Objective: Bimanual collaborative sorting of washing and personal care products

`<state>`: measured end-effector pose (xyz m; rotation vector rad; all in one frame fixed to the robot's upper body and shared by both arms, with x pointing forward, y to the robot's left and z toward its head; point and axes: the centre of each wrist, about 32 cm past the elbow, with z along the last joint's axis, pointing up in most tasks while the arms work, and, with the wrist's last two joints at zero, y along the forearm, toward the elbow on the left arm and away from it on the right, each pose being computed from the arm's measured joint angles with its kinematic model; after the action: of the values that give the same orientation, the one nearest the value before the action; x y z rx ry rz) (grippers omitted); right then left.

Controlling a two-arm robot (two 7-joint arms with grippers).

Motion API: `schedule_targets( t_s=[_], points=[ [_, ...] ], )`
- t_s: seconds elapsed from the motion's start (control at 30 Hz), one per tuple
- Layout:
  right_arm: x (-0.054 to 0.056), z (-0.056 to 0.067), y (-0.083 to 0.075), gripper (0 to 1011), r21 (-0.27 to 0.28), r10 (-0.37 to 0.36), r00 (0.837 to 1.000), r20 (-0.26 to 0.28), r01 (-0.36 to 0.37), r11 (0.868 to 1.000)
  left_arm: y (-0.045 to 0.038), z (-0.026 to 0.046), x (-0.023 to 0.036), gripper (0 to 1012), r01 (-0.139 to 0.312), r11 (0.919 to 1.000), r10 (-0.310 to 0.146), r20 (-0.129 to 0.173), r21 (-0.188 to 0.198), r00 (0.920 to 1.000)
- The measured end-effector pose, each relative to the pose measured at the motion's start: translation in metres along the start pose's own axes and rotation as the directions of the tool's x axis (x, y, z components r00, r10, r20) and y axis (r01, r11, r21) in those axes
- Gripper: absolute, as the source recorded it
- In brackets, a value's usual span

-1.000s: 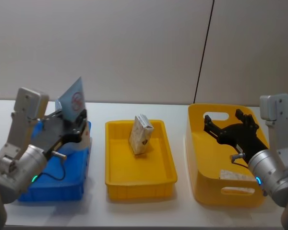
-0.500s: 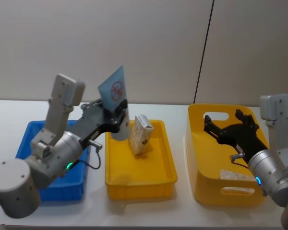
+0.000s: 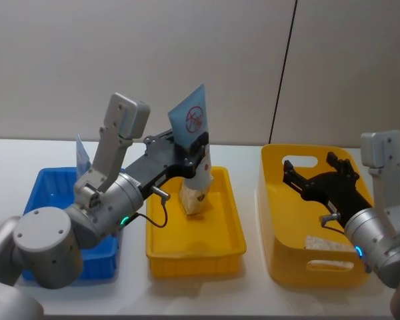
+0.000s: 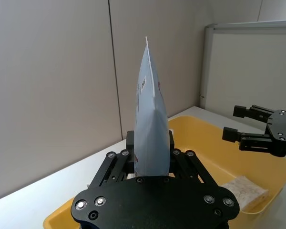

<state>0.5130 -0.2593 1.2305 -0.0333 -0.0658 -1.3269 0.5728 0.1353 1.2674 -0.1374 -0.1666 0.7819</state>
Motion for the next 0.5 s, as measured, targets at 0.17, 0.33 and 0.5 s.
schedule_targets(
  t_s=[0.17,0.33,0.5],
  points=[
    [0.0004,0.0004,-0.0007,1002,0.0,0.02,1.0,0.0,-0.02,1.0,-0.0052,0.0006,-0.0021,285,0.014,0.9999,-0.014,-0.002,-0.004,0.9999],
    [0.0015,0.0012,-0.002,1002,-0.003,0.065,0.998,0.003,-0.065,0.998,-0.008,0.001,-0.0032,286,0.022,0.9997,-0.022,-0.003,-0.006,0.9997],
    [0.0026,0.0022,-0.0029,1002,-0.006,0.119,0.993,0.009,-0.119,0.993,-0.0103,0.0014,-0.0041,286,0.029,0.9996,-0.029,-0.003,-0.008,0.9996]
  ],
)
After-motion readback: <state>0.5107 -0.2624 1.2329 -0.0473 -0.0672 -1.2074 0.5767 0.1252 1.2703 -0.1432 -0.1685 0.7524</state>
